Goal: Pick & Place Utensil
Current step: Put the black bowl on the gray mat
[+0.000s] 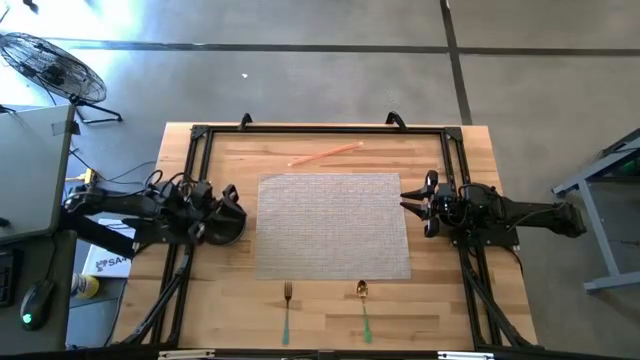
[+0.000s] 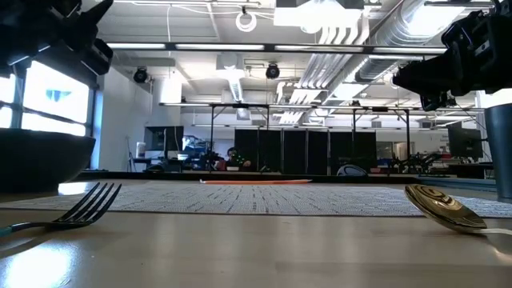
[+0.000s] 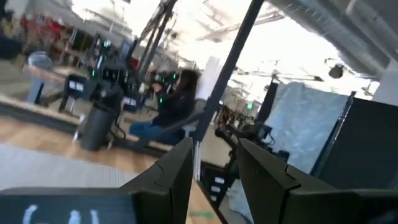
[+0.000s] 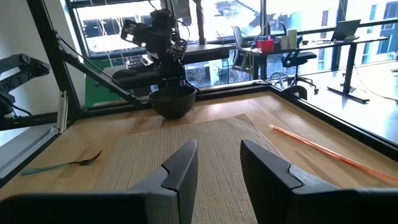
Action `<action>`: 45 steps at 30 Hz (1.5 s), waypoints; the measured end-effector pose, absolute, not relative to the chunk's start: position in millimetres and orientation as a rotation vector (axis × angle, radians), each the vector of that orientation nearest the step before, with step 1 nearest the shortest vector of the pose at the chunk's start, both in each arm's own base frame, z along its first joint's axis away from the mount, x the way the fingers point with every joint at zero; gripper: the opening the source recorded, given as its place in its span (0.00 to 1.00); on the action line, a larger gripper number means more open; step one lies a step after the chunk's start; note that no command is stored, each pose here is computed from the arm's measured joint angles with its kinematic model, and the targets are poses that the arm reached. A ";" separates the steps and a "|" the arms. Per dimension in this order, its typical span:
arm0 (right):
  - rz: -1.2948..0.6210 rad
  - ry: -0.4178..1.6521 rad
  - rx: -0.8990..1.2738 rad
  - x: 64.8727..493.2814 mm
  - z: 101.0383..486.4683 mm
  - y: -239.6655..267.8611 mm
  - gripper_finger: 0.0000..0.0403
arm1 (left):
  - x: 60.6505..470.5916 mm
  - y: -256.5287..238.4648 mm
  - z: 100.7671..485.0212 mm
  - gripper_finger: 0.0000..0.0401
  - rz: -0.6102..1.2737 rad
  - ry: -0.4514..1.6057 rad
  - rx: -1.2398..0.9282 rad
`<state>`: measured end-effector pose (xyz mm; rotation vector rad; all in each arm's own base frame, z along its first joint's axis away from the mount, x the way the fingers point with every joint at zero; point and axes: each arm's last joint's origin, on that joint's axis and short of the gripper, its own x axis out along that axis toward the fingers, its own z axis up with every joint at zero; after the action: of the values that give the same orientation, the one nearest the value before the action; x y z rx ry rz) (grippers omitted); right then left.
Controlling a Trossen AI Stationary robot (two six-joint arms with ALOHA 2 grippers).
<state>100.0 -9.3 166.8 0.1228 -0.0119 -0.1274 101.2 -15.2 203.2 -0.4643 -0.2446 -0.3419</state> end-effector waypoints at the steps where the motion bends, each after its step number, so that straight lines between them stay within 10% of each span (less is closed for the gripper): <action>1: -0.127 -0.012 0.122 100.0 166.8 -9.3 0.28 | 102.6 -16.9 203.7 0.31 -0.343 -0.221 -0.466; 15: -0.127 -0.012 0.122 100.0 166.8 -9.3 0.28 | 128.7 -38.6 247.2 0.31 -0.287 -0.079 -0.304; 30: -0.128 -0.010 0.122 100.0 166.6 -9.3 0.28 | 160.8 -74.3 288.3 0.31 -0.261 0.625 -0.361; 45: -0.127 -0.008 0.123 100.0 166.5 -9.2 0.28 | 168.4 -91.1 273.9 0.31 0.210 1.253 -0.582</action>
<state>100.0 -9.2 166.5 0.1227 -0.0080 -0.1273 168.4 -91.1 273.9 -0.5816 1.2534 0.2104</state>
